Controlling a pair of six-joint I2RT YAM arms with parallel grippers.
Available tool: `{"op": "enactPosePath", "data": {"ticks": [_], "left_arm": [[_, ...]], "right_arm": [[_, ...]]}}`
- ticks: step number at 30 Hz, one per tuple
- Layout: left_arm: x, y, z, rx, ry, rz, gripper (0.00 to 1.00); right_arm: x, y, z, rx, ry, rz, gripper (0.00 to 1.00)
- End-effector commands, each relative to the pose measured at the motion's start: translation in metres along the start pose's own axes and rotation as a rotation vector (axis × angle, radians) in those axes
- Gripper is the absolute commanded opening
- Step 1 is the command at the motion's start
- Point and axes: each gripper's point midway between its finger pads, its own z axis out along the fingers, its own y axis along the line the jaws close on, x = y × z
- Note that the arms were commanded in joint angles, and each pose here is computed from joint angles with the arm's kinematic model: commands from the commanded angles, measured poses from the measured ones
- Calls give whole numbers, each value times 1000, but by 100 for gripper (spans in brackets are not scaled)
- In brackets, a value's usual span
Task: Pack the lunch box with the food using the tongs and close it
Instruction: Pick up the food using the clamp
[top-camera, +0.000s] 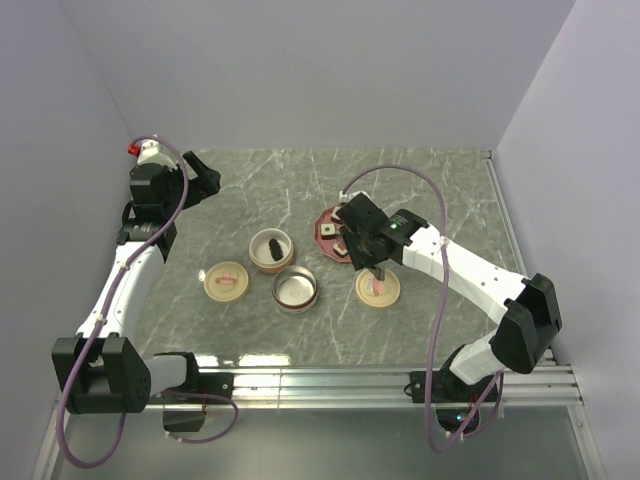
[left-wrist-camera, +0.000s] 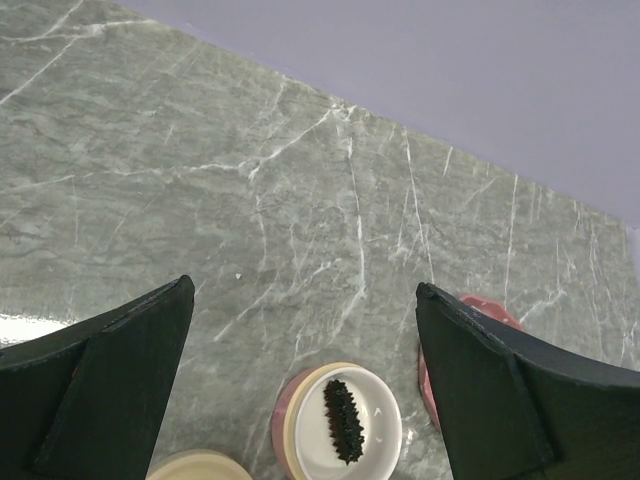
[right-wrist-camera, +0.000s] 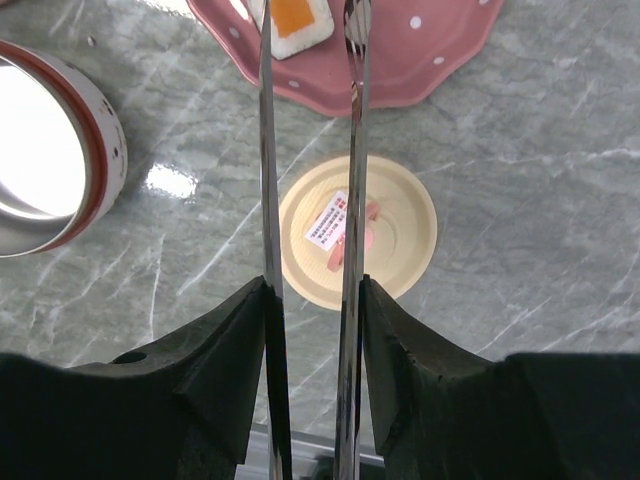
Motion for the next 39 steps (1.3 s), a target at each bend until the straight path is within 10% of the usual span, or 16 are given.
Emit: {"op": "enactPosePath", "data": {"ticks": [1, 39], "left_arm": [[-4, -8, -1, 35, -23, -8, 99], [0, -6, 1, 32, -21, -24, 100]], "right_arm": [[-12, -2, -9, -11, -74, 44, 48], [14, 11, 11, -48, 44, 5, 50]]}}
